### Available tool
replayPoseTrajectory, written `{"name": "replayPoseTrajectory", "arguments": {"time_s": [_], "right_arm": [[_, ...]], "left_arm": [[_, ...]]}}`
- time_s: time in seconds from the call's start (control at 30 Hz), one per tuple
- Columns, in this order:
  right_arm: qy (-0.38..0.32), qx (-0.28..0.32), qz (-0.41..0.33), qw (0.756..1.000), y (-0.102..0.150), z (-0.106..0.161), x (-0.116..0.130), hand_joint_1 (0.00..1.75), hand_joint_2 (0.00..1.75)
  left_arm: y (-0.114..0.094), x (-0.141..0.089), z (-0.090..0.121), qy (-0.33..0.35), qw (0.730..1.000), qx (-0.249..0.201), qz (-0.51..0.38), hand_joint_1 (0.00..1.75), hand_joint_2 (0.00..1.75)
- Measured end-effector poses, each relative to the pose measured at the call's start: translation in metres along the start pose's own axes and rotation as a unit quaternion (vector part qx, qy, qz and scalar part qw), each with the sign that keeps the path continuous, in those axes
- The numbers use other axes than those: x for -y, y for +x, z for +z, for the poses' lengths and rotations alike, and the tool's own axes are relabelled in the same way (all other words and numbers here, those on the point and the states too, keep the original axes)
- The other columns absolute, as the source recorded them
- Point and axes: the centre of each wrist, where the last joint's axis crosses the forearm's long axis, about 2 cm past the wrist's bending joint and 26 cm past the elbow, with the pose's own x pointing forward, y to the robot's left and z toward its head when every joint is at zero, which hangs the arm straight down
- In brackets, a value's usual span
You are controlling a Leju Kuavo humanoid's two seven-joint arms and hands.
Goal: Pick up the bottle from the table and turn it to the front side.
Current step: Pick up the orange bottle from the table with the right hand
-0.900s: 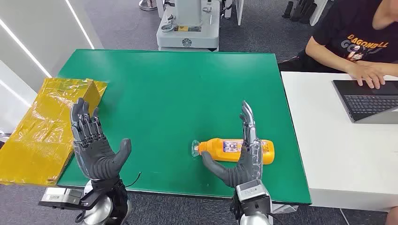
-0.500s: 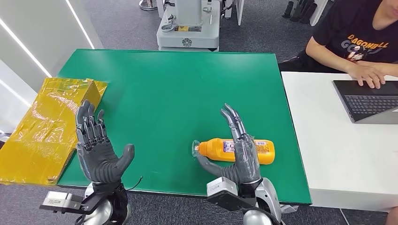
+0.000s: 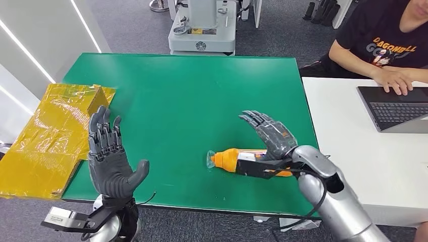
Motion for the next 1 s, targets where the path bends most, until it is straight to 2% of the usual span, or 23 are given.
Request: {"name": "replayPoseTrajectory", "arguments": {"time_s": [0.2, 0.33, 0.7, 1.0], "right_arm": [[0.127, -0.053, 0.011, 0.99, -0.049, 0.008, 0.053, 0.0, 1.75], [0.162, -0.08, 0.021, 0.983, -0.064, 0.013, 0.067, 0.0, 1.75], [0.213, -0.098, 0.022, 0.972, -0.079, 0.014, 0.069, 0.0, 1.75], [0.268, -0.081, -0.001, 0.96, -0.082, 0.0, 0.048, 0.0, 1.75]], "left_arm": [[0.0, 0.0, -0.002, 0.002, 1.0, 0.001, 0.008, 0.0, 1.75], [0.0, 0.0, -0.002, 0.002, 1.0, 0.001, 0.01, 0.0, 1.75], [0.0, -0.002, -0.003, 0.006, 1.0, -0.001, 0.018, 0.0, 1.75], [-0.001, -0.006, -0.003, 0.016, 1.0, -0.001, 0.011, 0.0, 1.75]]}}
